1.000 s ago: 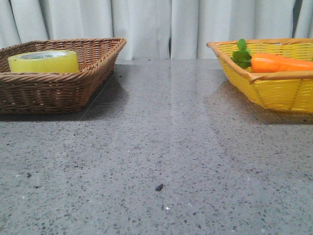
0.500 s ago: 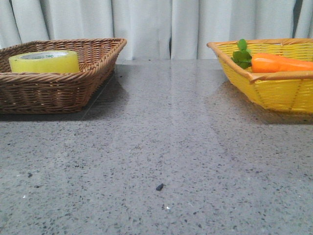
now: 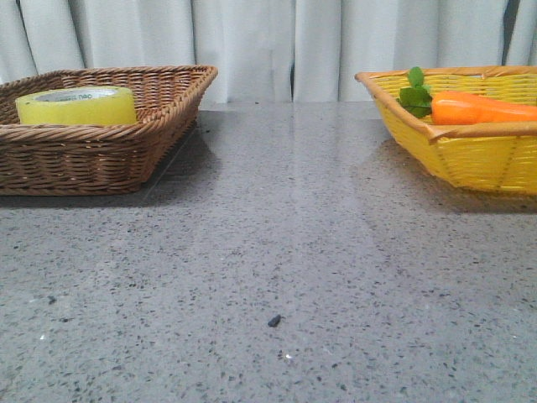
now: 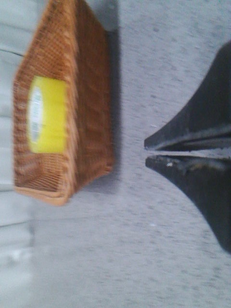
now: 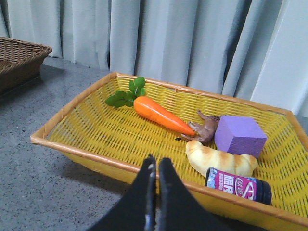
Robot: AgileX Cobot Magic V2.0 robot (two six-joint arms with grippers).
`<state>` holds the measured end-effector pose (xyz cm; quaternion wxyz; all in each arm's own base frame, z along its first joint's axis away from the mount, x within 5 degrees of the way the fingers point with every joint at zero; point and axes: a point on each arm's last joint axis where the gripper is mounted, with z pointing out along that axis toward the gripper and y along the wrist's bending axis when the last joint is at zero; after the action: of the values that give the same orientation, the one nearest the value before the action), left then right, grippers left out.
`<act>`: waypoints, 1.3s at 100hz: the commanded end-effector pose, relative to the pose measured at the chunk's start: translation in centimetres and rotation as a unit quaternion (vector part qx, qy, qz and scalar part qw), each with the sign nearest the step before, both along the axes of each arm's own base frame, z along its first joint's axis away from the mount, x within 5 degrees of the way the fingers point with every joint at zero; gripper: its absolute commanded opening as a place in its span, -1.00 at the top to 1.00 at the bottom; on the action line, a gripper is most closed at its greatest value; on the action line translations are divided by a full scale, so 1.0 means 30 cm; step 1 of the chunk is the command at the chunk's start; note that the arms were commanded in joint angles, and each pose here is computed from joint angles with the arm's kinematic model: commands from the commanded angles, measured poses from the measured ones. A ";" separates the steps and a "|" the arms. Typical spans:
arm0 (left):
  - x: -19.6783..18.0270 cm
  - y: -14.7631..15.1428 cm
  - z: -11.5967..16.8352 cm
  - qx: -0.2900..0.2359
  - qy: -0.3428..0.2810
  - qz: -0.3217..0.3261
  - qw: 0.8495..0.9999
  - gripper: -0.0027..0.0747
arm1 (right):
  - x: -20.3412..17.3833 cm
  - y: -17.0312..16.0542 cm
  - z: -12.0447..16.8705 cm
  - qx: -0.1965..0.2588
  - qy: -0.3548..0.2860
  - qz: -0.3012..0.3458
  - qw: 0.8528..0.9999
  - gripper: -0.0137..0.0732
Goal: Transfer tape with both arms
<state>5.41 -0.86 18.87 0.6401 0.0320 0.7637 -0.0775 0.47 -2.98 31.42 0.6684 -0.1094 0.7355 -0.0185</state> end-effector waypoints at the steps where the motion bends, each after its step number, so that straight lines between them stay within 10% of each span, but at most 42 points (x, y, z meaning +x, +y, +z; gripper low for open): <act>1: -0.007 0.002 -0.012 -0.011 0.006 0.005 1.000 0.99 | -0.013 -0.004 0.038 0.000 -0.050 0.002 0.999 0.84; 130: -0.007 0.001 -0.012 -0.021 0.008 0.005 1.000 0.99 | 0.022 0.036 -0.074 0.029 0.015 -0.049 0.998 0.84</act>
<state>5.27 -0.82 18.26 0.6109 0.0211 0.7874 -0.0802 1.18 -2.31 29.23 0.6372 -0.0822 0.7657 -0.0322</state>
